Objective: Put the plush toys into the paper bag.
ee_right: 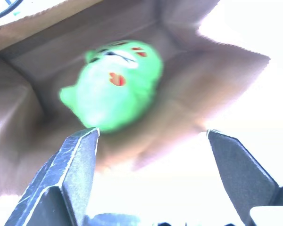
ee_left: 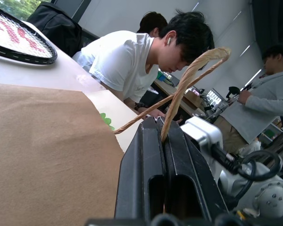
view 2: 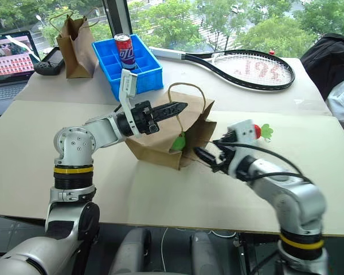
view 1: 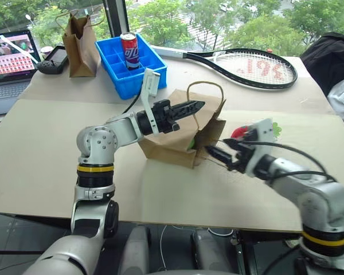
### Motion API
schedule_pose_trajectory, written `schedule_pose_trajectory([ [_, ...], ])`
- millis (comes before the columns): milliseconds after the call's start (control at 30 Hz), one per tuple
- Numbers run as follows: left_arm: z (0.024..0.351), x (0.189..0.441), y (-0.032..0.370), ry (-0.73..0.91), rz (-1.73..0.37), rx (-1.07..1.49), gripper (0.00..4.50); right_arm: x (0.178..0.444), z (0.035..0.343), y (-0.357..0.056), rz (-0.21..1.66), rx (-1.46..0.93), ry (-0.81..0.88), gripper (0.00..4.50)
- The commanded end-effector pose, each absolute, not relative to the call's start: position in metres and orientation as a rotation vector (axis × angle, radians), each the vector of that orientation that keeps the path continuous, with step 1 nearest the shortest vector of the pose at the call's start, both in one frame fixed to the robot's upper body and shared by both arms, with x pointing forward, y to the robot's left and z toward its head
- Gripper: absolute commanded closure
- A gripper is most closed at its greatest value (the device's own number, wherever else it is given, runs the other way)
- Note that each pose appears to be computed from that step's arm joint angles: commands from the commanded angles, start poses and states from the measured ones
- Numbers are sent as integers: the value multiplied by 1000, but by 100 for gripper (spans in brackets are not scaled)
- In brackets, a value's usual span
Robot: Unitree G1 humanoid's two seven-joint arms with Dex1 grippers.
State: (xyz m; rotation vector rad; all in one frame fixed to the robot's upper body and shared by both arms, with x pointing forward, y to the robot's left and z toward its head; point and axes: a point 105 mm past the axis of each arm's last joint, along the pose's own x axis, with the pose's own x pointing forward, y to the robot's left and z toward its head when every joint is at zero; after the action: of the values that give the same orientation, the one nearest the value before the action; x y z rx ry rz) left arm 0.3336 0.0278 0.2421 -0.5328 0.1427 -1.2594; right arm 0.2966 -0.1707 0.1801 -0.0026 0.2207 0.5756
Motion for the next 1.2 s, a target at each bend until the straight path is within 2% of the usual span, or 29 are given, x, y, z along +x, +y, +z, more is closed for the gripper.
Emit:
schedule_pose_trajectory([
  [33,253,325,23,93,-1295,-517,450,300,211,-204,532,-28,127,40],
  [100,253,324,22,94,-1297,-520,450,317,218,-230,408,-34,88,40],
  [200,252,322,20,97,-1300,-523,450,350,198,-257,262,-70,110,40],
  [367,252,320,18,99,-1300,-522,450,392,161,-261,170,-54,123,40],
  [500,253,320,18,97,-1296,-517,450,405,135,-259,148,-36,152,40],
  [533,253,320,19,97,-1295,-515,450,406,129,-260,139,-29,157,91],
  [567,253,320,19,97,-1294,-514,450,406,125,-260,134,-26,159,113],
  [667,253,321,19,96,-1290,-511,450,403,124,-261,129,-31,138,216],
  [800,254,321,19,98,-1294,-508,450,392,159,-258,176,-82,16,352],
  [900,256,321,18,97,-1303,-510,450,373,186,-247,274,-162,-35,439],
  [1033,262,321,15,82,-1321,-520,450,340,206,-211,453,-238,-14,448],
  [1200,270,325,14,64,-1326,-526,450,325,196,-140,644,-273,37,448],
])
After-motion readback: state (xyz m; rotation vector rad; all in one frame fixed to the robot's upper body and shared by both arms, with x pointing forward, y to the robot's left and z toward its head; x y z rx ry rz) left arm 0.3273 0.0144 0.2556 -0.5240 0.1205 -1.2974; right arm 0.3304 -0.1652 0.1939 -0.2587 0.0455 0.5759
